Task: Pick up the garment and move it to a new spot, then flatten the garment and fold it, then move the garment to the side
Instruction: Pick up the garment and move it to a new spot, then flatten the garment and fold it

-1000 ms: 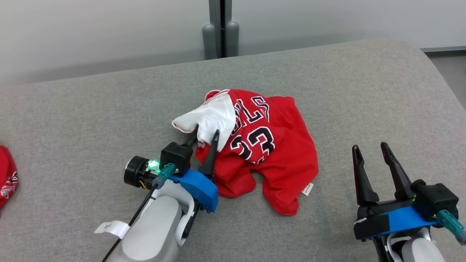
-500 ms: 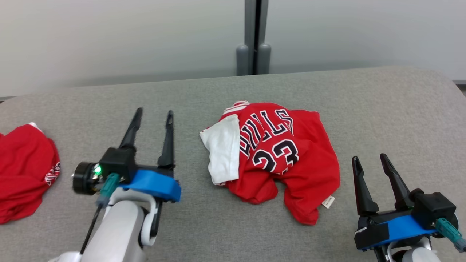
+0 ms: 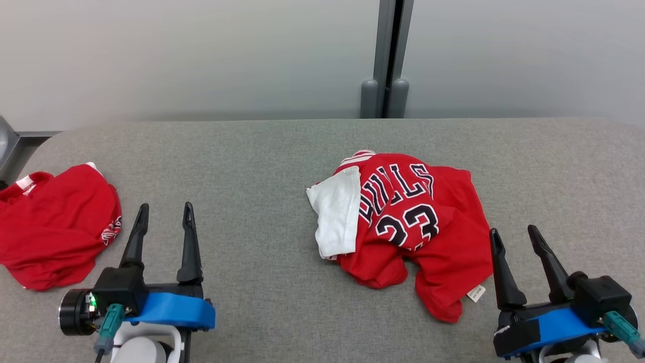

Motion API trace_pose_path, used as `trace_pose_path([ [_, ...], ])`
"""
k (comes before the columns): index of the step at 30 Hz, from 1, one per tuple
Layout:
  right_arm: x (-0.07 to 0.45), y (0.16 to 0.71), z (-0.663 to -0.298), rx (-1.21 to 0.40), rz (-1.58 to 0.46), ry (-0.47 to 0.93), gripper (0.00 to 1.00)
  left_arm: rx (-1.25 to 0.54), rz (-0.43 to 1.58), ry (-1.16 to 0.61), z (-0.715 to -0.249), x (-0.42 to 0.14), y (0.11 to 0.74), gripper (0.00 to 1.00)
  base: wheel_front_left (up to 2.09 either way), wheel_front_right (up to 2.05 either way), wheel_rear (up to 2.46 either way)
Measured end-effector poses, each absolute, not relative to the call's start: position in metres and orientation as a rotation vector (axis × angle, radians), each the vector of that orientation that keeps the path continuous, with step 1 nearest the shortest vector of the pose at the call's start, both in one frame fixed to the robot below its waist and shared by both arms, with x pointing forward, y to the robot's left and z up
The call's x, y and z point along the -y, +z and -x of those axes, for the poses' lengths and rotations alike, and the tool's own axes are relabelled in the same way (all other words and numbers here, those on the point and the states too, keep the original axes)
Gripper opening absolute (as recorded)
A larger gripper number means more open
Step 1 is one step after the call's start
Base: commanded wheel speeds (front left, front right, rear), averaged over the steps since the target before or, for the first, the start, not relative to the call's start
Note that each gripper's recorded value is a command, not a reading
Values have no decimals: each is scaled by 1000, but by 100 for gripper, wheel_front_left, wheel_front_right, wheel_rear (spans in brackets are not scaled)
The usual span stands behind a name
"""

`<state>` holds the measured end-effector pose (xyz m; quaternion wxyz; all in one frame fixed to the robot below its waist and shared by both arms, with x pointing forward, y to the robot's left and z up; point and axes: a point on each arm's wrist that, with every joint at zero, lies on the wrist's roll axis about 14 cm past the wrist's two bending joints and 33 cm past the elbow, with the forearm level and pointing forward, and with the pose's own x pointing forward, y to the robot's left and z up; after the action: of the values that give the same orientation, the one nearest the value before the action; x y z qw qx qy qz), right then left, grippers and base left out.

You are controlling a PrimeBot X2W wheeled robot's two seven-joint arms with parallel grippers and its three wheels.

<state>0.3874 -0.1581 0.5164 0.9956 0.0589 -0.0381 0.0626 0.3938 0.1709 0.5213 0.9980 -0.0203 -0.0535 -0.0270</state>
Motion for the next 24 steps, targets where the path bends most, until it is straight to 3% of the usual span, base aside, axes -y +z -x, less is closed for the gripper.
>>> trace_pose_path([
  [24, 158, 513, -379, 52, -114, 127, 100, 69, 50, -9, -369, -183, 505, 100, 0, 0, 0],
])
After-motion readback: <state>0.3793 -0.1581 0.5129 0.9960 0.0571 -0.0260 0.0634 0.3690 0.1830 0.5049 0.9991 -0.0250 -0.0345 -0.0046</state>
